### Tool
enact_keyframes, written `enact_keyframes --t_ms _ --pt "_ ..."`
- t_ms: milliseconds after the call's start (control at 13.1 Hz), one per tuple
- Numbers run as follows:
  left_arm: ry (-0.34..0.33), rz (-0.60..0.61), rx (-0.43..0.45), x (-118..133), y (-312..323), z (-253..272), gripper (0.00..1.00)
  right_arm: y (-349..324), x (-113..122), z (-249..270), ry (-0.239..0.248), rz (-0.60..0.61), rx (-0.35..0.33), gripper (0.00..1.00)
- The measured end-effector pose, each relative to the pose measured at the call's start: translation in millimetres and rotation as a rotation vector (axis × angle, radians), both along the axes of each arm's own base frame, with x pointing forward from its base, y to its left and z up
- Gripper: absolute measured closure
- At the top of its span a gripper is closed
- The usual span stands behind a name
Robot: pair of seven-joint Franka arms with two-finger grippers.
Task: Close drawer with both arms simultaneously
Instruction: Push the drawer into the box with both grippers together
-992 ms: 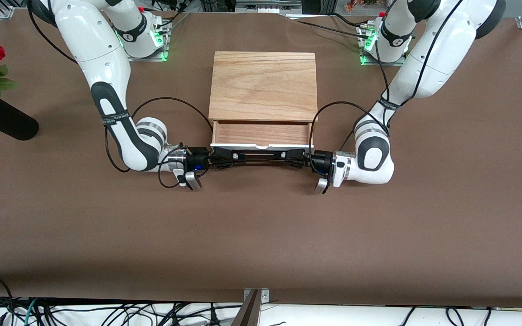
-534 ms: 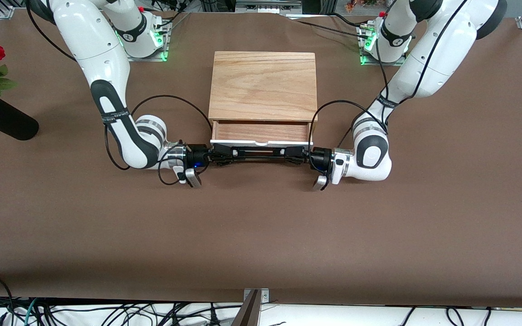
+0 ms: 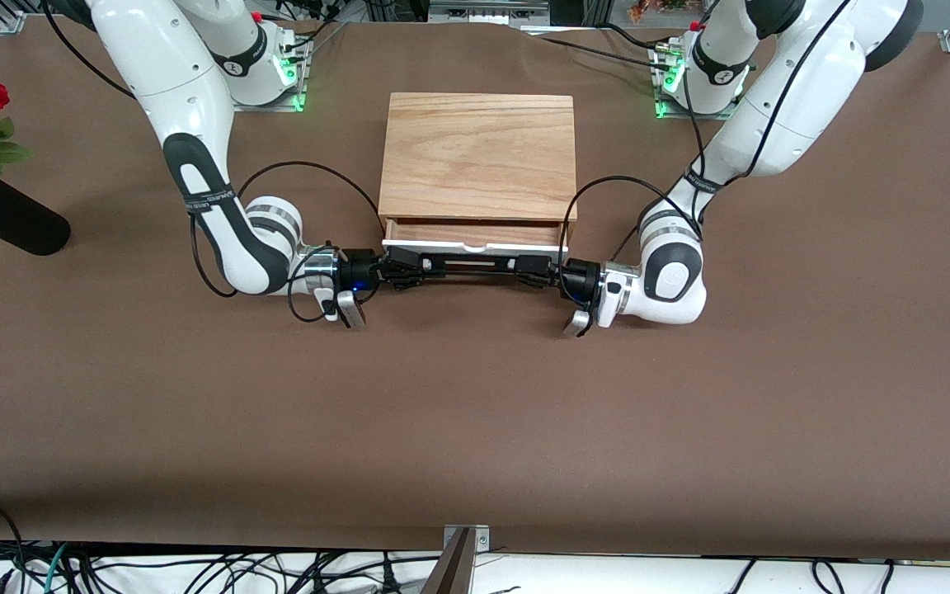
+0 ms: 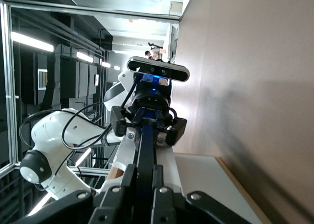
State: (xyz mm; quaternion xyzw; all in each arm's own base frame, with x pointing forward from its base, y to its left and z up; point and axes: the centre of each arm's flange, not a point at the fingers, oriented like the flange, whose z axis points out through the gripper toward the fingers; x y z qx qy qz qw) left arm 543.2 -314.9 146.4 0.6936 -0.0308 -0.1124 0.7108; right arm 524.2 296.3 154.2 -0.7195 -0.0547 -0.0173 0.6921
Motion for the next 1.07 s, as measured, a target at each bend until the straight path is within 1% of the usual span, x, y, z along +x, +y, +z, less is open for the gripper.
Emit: enact_keyframes --t_ms 76,153,229,382,916,992,1068 --pt "0.010 -0.018 -0.007 -9.7 -9.1 -0.7 0.90 0.0 -9.7 -0.6 -0.001 0.011 -0.001 0.82" --pt "0.016 -0.025 -0.013 -13.4 -10.2 -0.9 0.93 -0.9 -15.3 -0.1 -0.007 0.011 -0.001 0.82" --pt "0.024 -0.030 -0.017 -17.0 -10.1 -1.9 0.94 -0.5 -19.6 0.3 -0.006 0.013 -0.004 0.82" --pt "0.032 -0.037 -0.020 -22.5 -10.6 -2.5 0.94 -0.7 -26.1 0.7 -0.009 0.017 -0.006 0.82" --pt "0.046 -0.049 -0.029 -33.5 -10.1 -4.5 0.94 0.9 -37.7 1.1 -0.007 0.019 -0.007 0.82" --pt "0.046 -0.050 -0.029 -33.8 -10.3 -4.5 0.93 0.7 -38.5 1.3 -0.007 0.017 -0.006 0.82" --pt "0.046 -0.049 -0.027 -34.0 -10.4 -5.0 0.89 1.0 -38.9 1.7 -0.010 0.016 -0.005 0.82"
